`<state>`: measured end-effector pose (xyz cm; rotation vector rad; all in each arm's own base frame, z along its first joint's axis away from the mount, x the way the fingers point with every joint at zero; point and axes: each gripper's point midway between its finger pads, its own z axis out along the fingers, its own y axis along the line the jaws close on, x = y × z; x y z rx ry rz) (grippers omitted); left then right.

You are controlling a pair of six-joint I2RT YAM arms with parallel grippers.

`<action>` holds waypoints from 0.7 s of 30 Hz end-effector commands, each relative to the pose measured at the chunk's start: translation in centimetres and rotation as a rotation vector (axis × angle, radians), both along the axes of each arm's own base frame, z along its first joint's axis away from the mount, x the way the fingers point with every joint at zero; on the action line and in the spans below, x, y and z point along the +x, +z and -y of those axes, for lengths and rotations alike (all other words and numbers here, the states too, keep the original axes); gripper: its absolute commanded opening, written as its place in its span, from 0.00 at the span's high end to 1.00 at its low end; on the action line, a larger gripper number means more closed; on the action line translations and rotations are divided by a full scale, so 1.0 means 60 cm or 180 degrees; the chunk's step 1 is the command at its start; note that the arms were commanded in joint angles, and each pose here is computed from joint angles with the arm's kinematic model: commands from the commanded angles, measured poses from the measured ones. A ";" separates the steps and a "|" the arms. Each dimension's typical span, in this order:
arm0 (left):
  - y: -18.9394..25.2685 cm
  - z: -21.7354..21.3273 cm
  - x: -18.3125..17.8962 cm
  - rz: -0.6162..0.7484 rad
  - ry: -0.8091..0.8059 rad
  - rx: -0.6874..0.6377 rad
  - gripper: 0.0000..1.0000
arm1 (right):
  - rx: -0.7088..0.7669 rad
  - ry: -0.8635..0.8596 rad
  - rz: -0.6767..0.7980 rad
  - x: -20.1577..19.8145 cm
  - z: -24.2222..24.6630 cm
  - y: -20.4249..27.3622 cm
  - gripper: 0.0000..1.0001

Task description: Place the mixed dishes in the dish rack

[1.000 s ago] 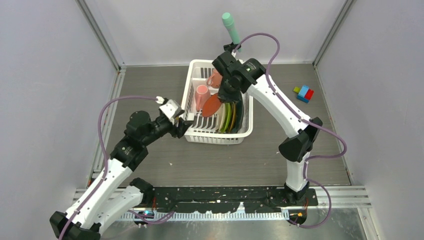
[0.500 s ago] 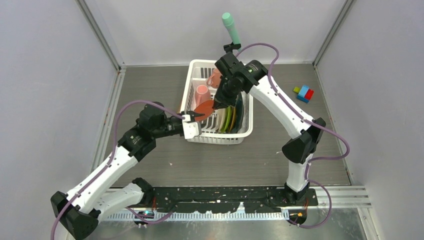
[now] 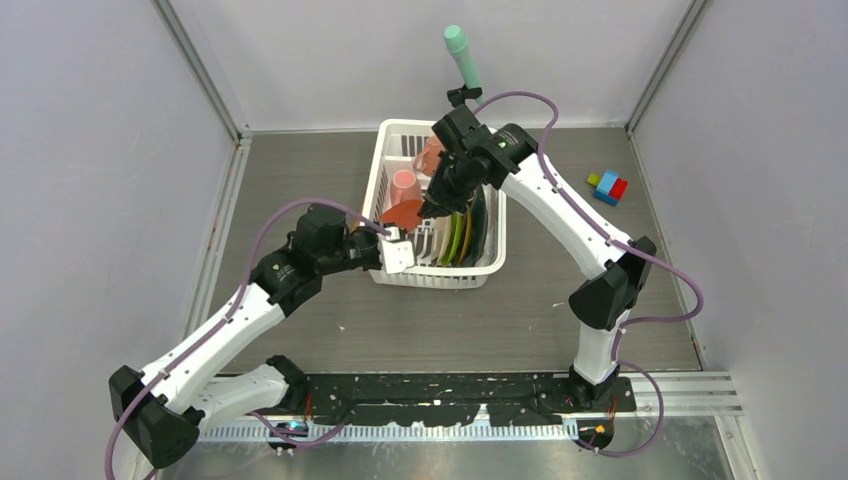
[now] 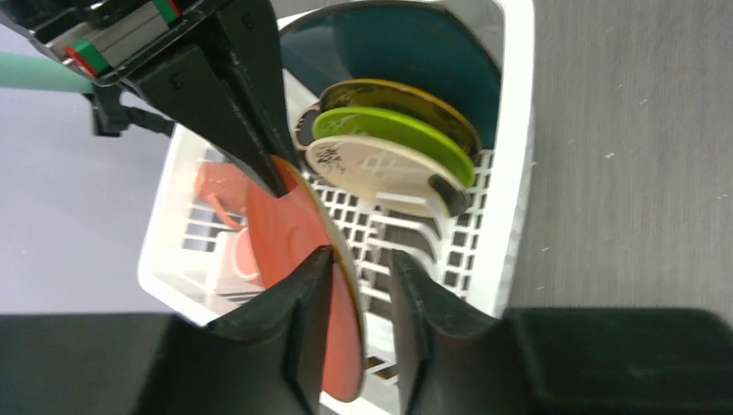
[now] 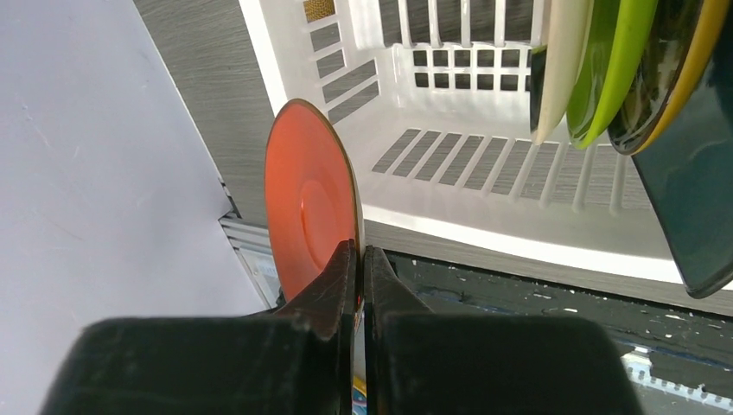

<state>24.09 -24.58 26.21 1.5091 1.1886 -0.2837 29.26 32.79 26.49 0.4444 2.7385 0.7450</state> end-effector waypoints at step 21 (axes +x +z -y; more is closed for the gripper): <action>0.086 0.013 0.114 -0.1550 0.1882 -0.2471 1.00 | 0.0213 -0.0753 0.0880 0.018 0.184 0.116 0.13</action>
